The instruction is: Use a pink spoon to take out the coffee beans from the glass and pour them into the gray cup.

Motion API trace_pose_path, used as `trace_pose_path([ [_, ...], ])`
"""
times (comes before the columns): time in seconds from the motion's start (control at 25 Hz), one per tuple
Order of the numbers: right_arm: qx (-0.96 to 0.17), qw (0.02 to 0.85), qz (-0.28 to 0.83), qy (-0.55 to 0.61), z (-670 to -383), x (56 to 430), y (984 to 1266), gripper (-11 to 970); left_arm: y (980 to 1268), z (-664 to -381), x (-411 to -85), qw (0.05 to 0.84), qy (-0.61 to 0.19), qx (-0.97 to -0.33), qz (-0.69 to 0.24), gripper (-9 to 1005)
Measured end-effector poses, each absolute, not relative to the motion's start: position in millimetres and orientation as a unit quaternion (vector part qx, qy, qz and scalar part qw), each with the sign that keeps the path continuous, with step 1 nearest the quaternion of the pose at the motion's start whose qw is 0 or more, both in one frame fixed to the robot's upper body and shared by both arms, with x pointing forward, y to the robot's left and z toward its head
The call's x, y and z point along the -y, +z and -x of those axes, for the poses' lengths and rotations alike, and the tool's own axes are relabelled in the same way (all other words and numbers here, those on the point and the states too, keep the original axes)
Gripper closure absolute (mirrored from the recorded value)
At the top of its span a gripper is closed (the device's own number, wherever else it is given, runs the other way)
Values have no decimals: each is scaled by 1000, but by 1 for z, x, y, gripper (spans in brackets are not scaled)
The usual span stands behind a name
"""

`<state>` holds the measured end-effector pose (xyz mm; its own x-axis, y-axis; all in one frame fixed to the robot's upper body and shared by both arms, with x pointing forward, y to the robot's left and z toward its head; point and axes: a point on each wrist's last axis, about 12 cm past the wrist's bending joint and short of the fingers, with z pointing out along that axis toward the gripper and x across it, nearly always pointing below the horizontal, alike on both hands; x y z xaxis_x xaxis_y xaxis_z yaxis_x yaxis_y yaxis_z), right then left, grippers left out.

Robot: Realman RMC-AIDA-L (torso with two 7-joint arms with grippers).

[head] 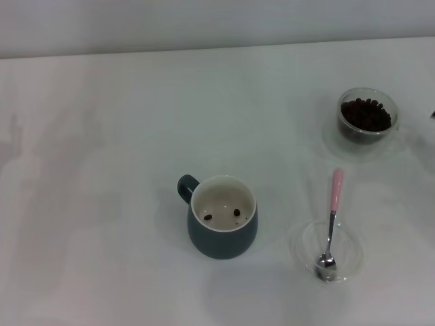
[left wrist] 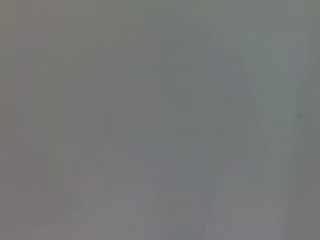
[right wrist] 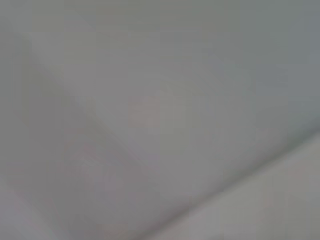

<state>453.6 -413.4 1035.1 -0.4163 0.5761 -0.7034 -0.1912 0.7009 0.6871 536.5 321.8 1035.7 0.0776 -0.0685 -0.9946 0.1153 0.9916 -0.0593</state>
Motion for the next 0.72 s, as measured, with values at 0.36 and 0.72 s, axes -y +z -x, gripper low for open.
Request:
trace_pose_path([
  [0.36, -732, 629, -116, 236, -469, 429, 1040, 727, 1034, -533, -323, 736, -60, -675, -6, 557],
  [0.72, -725, 677, -81, 95, -477, 431, 1034, 727, 1035, -533, -324, 739, -57, -672, 6, 555],
])
